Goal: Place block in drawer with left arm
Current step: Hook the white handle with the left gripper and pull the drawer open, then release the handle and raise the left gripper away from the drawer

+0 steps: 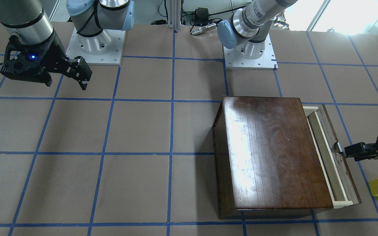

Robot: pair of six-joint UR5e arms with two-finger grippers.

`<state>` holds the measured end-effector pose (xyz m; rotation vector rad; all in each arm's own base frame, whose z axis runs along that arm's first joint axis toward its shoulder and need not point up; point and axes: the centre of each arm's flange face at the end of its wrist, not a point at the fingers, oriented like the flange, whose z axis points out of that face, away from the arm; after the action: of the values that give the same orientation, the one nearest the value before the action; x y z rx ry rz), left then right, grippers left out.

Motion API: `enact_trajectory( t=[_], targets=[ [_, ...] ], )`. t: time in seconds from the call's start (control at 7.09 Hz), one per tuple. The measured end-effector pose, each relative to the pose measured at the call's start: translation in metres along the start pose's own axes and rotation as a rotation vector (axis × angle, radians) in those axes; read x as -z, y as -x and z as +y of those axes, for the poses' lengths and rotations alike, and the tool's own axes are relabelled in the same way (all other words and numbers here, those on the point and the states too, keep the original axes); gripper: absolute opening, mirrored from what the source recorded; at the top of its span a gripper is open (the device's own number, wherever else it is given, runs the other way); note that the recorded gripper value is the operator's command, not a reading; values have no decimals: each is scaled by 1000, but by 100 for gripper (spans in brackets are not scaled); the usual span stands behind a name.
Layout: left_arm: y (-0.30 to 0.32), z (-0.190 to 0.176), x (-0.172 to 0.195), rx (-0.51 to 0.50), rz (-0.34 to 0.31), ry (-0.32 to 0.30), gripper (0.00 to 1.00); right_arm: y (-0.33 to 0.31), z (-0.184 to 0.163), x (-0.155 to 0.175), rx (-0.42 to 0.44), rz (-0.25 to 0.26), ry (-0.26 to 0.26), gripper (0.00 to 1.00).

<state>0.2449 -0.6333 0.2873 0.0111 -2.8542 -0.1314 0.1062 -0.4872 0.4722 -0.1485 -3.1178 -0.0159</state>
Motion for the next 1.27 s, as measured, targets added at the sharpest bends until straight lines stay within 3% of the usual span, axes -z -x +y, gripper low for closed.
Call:
enact_trajectory(
  t=[1.27],
  targets=[
    [10,-2,14,-21,-84,-17,80,0,0,0,0,0,0,100]
  ],
)
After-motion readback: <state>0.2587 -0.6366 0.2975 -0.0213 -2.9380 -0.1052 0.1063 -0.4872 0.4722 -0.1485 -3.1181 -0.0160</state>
